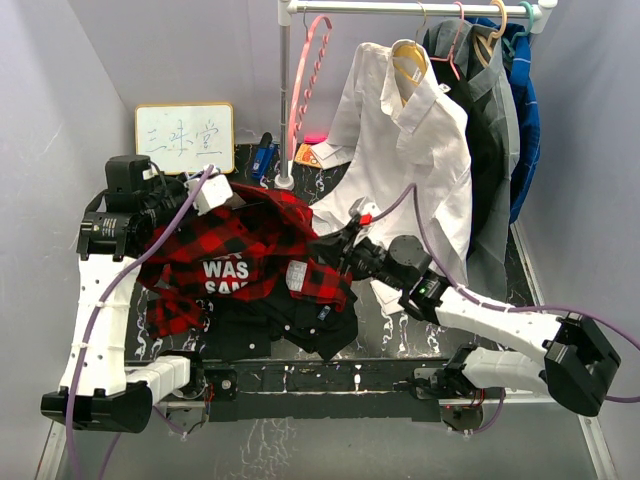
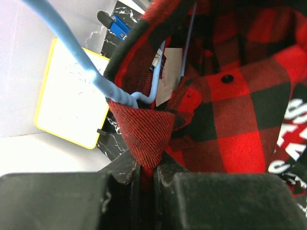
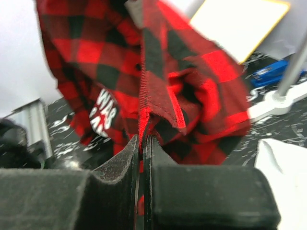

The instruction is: Place the shirt on the hanger

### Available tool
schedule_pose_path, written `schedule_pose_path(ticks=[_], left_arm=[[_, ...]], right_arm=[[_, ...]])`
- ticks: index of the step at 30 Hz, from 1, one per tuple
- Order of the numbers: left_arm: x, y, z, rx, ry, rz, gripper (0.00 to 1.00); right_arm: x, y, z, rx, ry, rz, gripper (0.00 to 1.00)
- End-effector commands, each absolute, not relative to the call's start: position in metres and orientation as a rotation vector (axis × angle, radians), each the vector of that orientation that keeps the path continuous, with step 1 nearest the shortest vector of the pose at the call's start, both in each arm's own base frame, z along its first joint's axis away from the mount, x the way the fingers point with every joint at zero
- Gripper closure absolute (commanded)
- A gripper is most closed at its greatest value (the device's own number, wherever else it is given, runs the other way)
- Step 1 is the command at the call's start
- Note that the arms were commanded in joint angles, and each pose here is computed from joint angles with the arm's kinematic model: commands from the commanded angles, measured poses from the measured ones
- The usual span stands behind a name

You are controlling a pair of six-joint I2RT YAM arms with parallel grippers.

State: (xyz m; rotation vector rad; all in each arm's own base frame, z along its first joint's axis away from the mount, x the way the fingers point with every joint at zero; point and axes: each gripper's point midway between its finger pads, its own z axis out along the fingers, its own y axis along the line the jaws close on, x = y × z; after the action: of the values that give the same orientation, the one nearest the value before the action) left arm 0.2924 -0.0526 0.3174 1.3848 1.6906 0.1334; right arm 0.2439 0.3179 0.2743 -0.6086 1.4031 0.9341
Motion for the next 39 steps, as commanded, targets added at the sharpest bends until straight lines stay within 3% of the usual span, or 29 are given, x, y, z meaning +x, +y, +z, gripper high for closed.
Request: schedule_pose_path(ticks=[1,5,6,7,8,9,10,18,24,32,39], left_arm=[[0.309,-0.061,0.355,1.177,1.649,0.097,1.00],[0.312,-0.076,0.377,1.071,1.603,-0.007,1.00],[0.307,-0.083,0.382,1.067,1.586,-0.056,1.00],[0.300,-0.090,0.386,1.078,1.567,-0.098,1.00],[0.291,-0.097,0.390,1.100,1.541,-0.143,1.00],[0.282,-0.103,0.392,1.132,1.520,-0.181,1.00],[0.272,-0.107,0.395,1.160,1.498,-0.206,1.00],[0.197,-0.128,0.377,1.455,1.395,-0.396,1.00],[0.167,-0.136,0.357,1.579,1.349,-0.525,1.00],[0.164,-0.142,0.355,1.574,1.320,-0.589,1.00],[0.159,-0.145,0.357,1.572,1.293,-0.603,1.00]], right_arm=[[0.212,0.344,0.295,-0.692,1.358,1.045,1.00],[0.195,0.357,0.301,-0.698,1.340,1.116,1.00],[0.193,0.359,0.306,-0.694,1.332,1.122,0.89],[0.192,0.360,0.309,-0.686,1.337,1.112,0.64],[0.193,0.359,0.315,-0.683,1.336,1.089,0.23],[0.192,0.356,0.321,-0.688,1.329,1.057,0.04],[0.190,0.350,0.329,-0.693,1.309,1.016,0.02],[0.180,0.257,0.389,-0.813,1.080,0.549,0.02],[0.200,0.228,0.373,-1.027,1.018,0.122,0.02],[0.157,0.304,0.322,-1.532,1.057,0.487,0.05],[0.162,0.333,0.305,-1.586,1.046,0.545,0.16]])
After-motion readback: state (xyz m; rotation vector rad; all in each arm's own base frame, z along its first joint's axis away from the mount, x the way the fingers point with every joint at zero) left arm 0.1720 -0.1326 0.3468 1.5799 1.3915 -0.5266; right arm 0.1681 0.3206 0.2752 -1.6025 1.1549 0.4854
